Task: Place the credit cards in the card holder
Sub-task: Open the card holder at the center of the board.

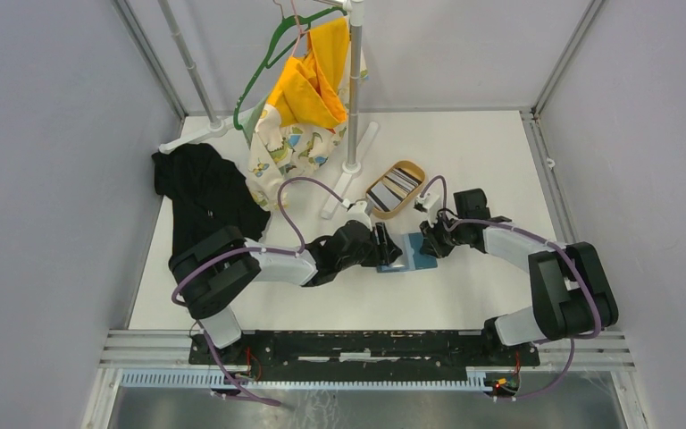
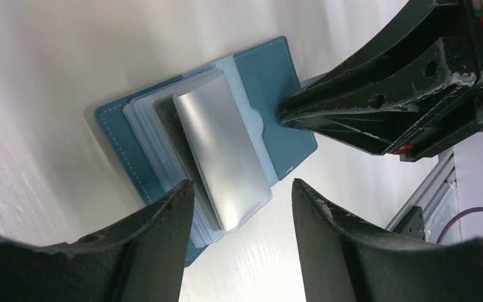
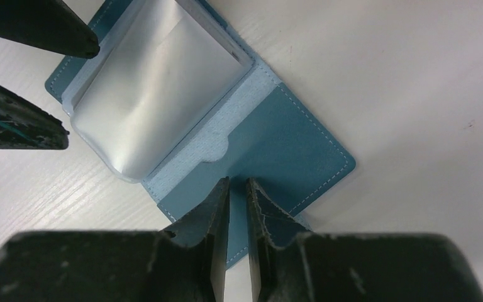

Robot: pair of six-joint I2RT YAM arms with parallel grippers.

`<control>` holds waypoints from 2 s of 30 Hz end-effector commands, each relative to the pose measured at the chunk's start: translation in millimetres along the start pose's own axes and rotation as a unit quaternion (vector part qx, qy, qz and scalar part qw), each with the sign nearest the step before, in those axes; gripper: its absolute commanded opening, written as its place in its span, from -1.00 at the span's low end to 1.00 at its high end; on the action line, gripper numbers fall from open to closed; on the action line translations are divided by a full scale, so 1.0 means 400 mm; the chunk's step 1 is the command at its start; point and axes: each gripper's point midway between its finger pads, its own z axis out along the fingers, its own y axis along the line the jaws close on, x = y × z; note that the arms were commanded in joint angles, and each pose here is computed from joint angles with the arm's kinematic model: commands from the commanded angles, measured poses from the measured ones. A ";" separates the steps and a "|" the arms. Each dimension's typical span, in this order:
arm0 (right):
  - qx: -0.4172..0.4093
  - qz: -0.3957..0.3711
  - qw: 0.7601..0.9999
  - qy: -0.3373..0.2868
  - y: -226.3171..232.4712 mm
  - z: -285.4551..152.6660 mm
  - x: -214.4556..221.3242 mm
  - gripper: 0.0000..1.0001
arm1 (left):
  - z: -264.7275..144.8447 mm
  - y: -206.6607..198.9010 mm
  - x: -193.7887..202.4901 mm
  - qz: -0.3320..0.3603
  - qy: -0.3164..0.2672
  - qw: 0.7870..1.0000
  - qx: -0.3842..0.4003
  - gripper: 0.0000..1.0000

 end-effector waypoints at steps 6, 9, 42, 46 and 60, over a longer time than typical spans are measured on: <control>0.003 0.003 1.000 0.016 -0.015 0.008 -0.005 -0.60 | 0.014 -0.021 -0.023 0.020 -0.009 1.000 0.001 0.41; 0.002 0.003 1.000 0.015 -0.014 0.008 -0.005 -0.60 | 0.013 -0.024 -0.022 0.021 -0.008 1.000 0.002 0.41; -0.035 0.001 0.999 0.009 0.024 0.012 -0.015 -0.60 | 0.058 -0.099 0.005 -0.012 0.018 0.997 0.074 0.51; -0.040 0.002 0.999 0.006 0.029 0.011 -0.019 -0.60 | 0.045 -0.121 0.003 -0.036 0.017 0.993 0.111 0.53; -0.057 0.010 0.998 0.005 0.045 0.013 -0.019 -0.59 | 0.033 -0.146 -0.005 -0.100 0.013 0.976 0.191 0.55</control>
